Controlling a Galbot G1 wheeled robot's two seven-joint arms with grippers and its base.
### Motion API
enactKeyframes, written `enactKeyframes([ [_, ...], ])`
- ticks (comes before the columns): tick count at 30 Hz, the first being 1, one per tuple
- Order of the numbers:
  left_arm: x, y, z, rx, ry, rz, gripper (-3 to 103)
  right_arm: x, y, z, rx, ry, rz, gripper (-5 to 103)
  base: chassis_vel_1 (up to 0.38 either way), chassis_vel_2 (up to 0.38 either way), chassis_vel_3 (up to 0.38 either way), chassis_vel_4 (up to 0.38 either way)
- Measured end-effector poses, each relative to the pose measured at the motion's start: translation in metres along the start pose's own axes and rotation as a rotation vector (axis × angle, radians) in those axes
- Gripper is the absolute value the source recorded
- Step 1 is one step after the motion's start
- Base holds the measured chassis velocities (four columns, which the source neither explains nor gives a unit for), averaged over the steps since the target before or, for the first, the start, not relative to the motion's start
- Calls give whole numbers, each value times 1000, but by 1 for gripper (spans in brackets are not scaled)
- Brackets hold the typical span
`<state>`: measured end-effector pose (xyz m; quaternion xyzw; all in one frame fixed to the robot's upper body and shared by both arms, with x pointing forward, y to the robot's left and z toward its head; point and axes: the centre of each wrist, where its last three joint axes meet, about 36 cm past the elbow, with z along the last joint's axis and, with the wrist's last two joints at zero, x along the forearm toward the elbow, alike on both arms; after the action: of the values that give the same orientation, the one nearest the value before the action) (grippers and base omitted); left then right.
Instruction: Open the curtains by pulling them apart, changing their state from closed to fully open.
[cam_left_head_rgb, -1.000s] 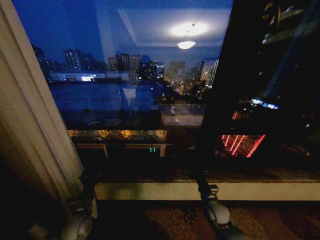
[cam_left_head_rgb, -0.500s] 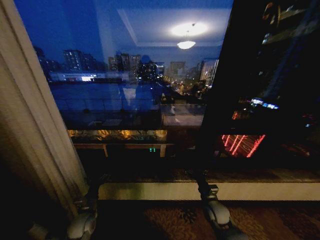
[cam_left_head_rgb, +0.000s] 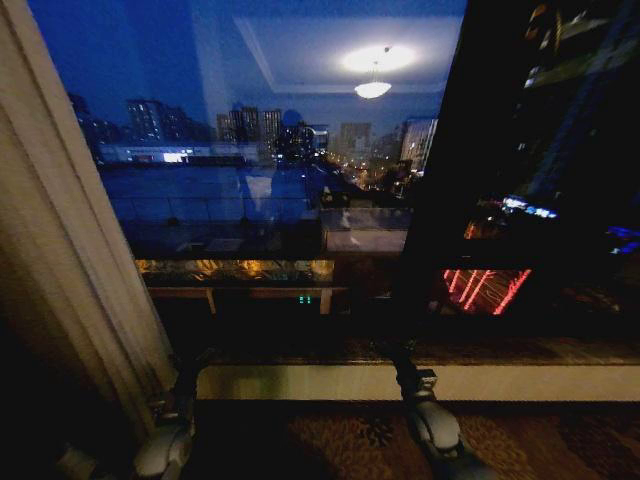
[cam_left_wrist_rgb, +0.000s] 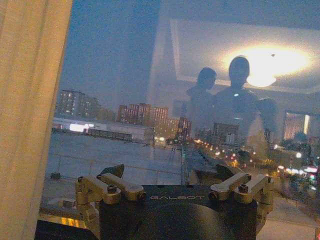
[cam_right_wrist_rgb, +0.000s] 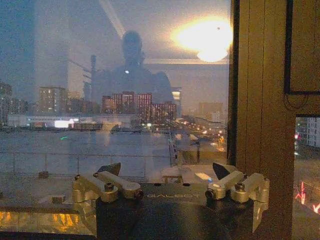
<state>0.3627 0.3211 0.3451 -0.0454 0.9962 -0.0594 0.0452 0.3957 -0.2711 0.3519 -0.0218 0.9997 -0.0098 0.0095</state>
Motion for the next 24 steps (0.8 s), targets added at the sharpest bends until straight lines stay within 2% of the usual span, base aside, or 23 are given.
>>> enactKeyframes([
  [12,0,0,0,0,-1,0,100,0,0,0,0,0,0,100,-31,-35,39,41],
  [24,0,0,0,0,-1,0,100,0,0,0,0,0,0,100,-235,-241,242,248],
])
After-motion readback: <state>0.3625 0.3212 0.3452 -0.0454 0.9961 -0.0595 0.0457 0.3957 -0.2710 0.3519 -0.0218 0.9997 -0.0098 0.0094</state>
